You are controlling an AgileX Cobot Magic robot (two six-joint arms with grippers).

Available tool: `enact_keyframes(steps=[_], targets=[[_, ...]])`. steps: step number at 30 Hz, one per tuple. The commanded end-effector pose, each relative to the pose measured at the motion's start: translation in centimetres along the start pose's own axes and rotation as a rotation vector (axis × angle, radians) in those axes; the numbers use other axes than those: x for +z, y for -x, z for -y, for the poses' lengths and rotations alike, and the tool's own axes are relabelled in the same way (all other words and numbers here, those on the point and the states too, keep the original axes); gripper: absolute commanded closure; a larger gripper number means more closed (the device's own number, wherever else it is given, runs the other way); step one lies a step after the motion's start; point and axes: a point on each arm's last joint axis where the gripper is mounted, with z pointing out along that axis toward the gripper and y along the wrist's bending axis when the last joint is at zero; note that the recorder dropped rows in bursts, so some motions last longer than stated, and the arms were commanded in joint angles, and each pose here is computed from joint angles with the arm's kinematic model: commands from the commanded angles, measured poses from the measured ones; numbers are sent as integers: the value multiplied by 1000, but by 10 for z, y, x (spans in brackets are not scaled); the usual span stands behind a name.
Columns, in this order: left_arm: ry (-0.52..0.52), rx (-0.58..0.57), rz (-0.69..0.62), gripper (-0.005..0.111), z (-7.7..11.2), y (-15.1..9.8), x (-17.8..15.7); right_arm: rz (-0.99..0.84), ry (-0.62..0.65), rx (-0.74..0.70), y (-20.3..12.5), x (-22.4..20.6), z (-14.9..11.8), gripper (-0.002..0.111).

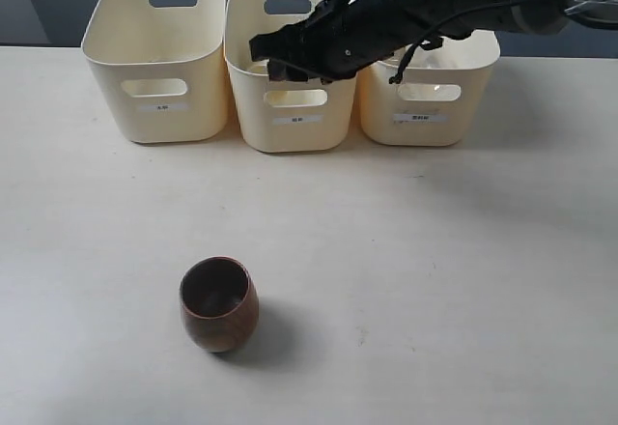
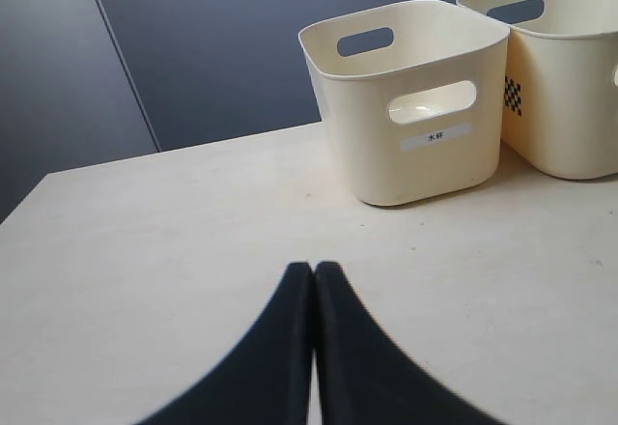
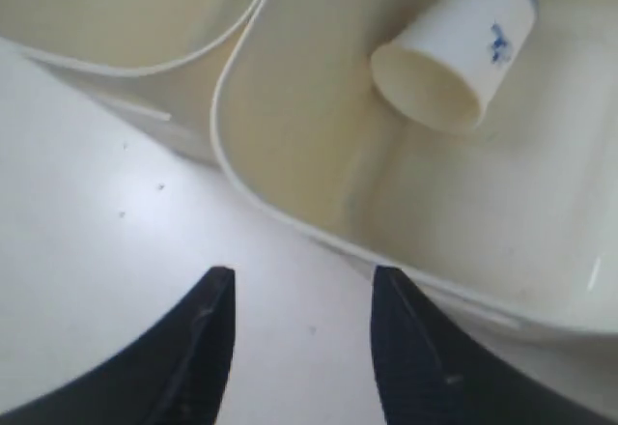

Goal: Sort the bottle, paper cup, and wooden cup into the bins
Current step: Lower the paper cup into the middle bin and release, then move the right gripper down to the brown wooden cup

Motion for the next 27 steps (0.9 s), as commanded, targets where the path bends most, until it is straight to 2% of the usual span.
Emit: enact_keyframes(steps=[1, 9, 14, 18, 27], targets=[[-4, -6, 5, 107, 0, 0, 0, -118, 73, -24, -5, -14, -11, 65], [-4, -6, 5, 107, 0, 0, 0, -322, 214, 32, -22, -21, -25, 65], [-4, -6, 5, 107, 0, 0, 0, -395, 254, 20, -29, -23, -33, 65], [-4, -6, 5, 107, 0, 0, 0, -430, 285, -15, -36, -20, -51, 65], [-4, -6, 5, 107, 0, 0, 0, -516, 253, -120, -57, -12, -84, 65]])
